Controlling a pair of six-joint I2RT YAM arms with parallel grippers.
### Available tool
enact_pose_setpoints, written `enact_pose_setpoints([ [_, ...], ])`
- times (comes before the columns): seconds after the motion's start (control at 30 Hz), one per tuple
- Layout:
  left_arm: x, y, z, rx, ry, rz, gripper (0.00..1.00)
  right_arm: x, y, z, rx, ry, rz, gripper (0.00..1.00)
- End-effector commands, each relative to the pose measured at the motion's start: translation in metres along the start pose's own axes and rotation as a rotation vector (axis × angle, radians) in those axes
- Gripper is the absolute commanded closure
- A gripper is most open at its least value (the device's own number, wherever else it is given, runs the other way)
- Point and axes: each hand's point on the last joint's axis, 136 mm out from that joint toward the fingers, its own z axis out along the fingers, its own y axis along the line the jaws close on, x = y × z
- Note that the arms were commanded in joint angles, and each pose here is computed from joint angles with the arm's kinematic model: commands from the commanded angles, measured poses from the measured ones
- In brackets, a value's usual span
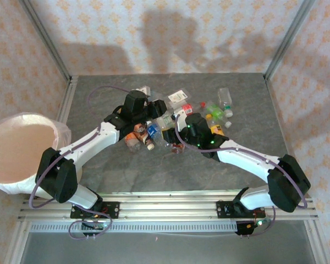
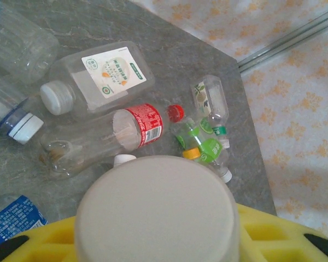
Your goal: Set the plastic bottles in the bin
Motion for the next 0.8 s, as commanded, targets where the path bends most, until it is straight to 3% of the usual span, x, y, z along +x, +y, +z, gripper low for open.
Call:
enact_pose_setpoints([
  [0.0,-0.01,-0.009,-0.007,0.027,-0.049,0.013,0.57,-0.001,0.022,-0.004,-0.109,-0.002,-0.04,0.51],
  [0.27,-0.03,0.001,-0.034,-0.074,-0.145,0.099,0.68,-0.018,0.018,-0.009,-0.061,-0.005,-0.007,0.2],
  [0.3,-0.036,0.002,-0.041,-0.1,-0.165,0.12,0.69,-0.021,0.018,-0.011,-0.059,-0.01,-0.011,0.14],
  [0.33,-0.042,0.004,-0.05,-0.138,-0.185,0.146,0.7,-0.027,0.019,-0.015,-0.058,-0.025,-0.018,0.0],
  [0.43,-0.07,0.004,-0.091,-0.252,-0.269,0.189,0.73,-0.046,0.018,-0.03,-0.028,-0.091,-0.062,0.01],
  [0.6,-0.12,-0.013,-0.185,-0.392,-0.448,0.262,0.78,-0.064,-0.029,-0.05,0.259,-0.244,-0.098,0.01],
  [0.77,-0.161,0.007,-0.307,-0.761,-0.671,0.34,0.82,-0.062,-0.075,-0.056,0.532,-0.239,-0.056,0.01],
])
